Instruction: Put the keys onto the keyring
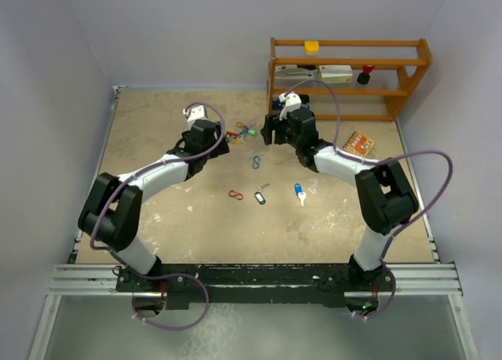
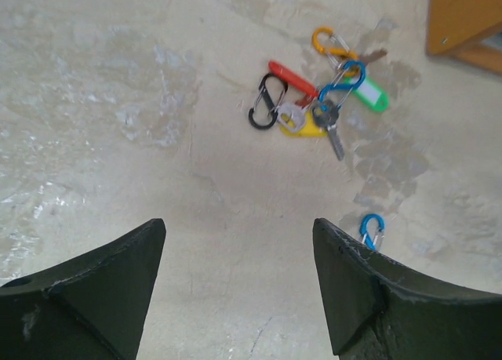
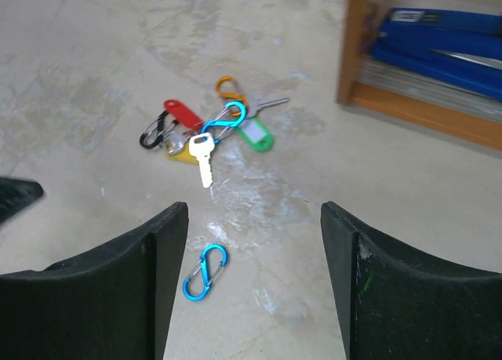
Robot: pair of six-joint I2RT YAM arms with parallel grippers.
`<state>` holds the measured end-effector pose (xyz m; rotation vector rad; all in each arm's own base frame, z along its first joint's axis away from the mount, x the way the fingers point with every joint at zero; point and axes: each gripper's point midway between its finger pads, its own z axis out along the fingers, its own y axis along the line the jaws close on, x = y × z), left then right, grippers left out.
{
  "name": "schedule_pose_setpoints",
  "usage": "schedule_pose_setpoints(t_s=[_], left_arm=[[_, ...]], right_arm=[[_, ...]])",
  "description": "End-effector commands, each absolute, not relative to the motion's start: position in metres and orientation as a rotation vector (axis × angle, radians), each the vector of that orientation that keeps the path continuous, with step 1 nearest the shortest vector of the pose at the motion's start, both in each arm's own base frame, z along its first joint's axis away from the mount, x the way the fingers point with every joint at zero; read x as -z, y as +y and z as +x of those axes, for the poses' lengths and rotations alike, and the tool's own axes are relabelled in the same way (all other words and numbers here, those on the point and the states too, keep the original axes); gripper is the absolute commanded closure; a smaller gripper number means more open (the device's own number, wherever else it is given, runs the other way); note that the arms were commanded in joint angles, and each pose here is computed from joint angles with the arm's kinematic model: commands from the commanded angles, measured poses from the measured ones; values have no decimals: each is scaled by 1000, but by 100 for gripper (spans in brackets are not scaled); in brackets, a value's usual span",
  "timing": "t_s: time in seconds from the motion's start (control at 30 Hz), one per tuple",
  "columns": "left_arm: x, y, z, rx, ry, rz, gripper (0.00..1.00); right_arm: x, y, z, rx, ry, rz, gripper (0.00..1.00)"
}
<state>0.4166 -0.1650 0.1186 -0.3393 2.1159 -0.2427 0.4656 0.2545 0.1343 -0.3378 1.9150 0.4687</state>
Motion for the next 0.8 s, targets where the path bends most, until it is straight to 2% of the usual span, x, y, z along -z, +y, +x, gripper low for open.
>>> schedule_pose_setpoints(t_s=[0.0,0.33,0.77], left_arm=[[-125,-197,427,313,2119,-252,28],[-110,-262,420,302,2186,-70,31],[-66,-297,416,262,2247,60,32]], right_arm=[[-144,216,456,-307,2023,-143,28],[-140,180,420,-205,2095,-52,28],[-179,142,402,-137,1963,47,29]])
